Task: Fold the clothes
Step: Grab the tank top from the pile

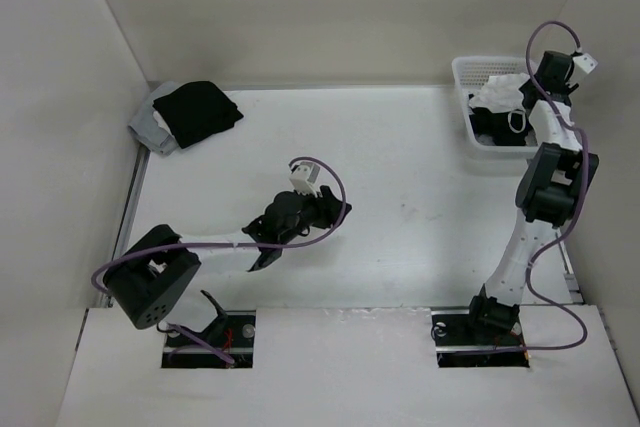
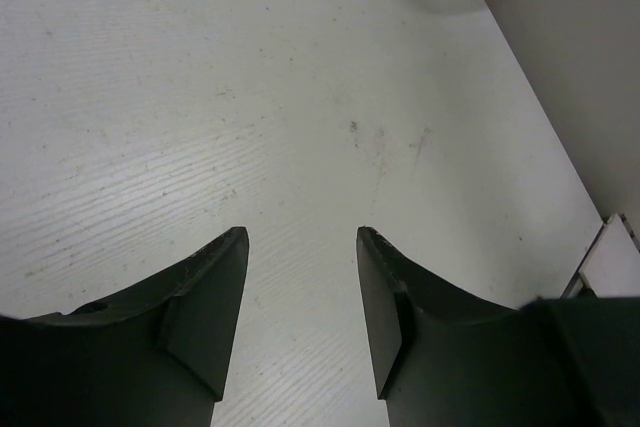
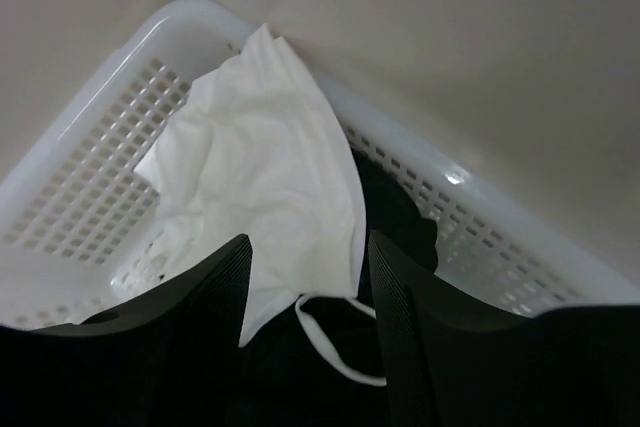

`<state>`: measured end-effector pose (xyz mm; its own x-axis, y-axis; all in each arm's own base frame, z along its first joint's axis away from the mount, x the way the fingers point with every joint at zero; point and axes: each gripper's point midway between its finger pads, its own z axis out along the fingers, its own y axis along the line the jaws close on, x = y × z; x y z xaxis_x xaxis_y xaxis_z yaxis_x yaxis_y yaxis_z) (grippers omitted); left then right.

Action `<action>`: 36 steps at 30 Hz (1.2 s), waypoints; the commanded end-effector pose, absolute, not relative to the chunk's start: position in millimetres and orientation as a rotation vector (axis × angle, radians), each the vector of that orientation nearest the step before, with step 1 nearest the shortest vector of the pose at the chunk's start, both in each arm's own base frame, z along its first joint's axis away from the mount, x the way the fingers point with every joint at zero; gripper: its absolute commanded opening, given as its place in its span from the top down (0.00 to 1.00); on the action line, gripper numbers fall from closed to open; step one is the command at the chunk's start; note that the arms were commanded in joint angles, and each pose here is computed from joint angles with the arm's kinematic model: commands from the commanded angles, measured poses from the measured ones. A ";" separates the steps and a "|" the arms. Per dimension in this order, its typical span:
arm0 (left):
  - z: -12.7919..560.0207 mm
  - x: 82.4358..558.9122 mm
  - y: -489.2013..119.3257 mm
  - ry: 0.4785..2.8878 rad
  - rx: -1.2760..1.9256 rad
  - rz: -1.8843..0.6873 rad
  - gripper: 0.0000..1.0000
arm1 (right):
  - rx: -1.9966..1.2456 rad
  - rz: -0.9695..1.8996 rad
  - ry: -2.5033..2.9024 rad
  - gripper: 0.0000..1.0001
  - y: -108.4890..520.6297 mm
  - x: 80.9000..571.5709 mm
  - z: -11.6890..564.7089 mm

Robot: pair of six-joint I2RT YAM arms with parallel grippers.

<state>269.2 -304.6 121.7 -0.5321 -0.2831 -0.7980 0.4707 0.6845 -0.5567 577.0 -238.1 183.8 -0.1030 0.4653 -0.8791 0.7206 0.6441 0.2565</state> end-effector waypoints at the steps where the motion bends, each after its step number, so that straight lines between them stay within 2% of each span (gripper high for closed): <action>1: 132.3 273.1 -309.8 1.854 0.133 -1.016 0.54 | 0.943 -0.293 1.791 0.47 -243.4 585.4 176.3; 5: 129.9 275.2 -310.6 1.859 0.119 -1.038 0.53 | 0.957 -0.259 1.793 0.52 -251.7 591.2 162.5; 9: 126.7 276.2 -311.5 1.866 0.113 -1.052 0.53 | 0.936 -0.189 1.794 0.64 -248.2 601.0 156.2; 10: 125.6 276.3 -312.4 1.870 0.112 -1.058 0.53 | 0.937 -0.196 1.797 0.75 -249.0 600.6 153.9; 11: 124.9 276.0 -313.3 1.873 0.113 -1.064 0.53 | 0.946 -0.202 1.789 0.81 -249.2 599.3 154.3; 15: 122.3 275.9 -315.7 1.883 0.116 -1.074 0.53 | 0.920 -0.220 1.740 0.96 -249.3 596.9 168.5; 17: 122.0 276.4 -316.5 1.884 0.115 -1.079 0.53 | 0.926 -0.243 1.689 1.00 -252.5 589.5 188.5; 21: 123.1 277.0 -316.7 1.882 0.112 -1.082 0.53 | 0.871 -0.208 1.558 1.00 -232.6 580.4 244.6; 22: 124.3 277.0 -316.7 1.878 0.112 -1.084 0.53 | 0.825 -0.173 1.494 1.00 -214.3 574.5 278.1; 28: 134.0 277.0 -316.4 1.855 0.109 -1.094 0.53 | 0.653 -0.030 1.379 1.00 -127.7 543.9 378.4; 32: 150.6 283.6 -305.0 1.813 0.068 -1.088 0.54 | 0.556 0.111 1.304 1.00 -64.6 509.3 436.4; 36: 172.1 299.1 -273.1 1.783 -0.069 -1.061 0.54 | 0.371 0.318 1.153 1.00 22.5 439.8 550.1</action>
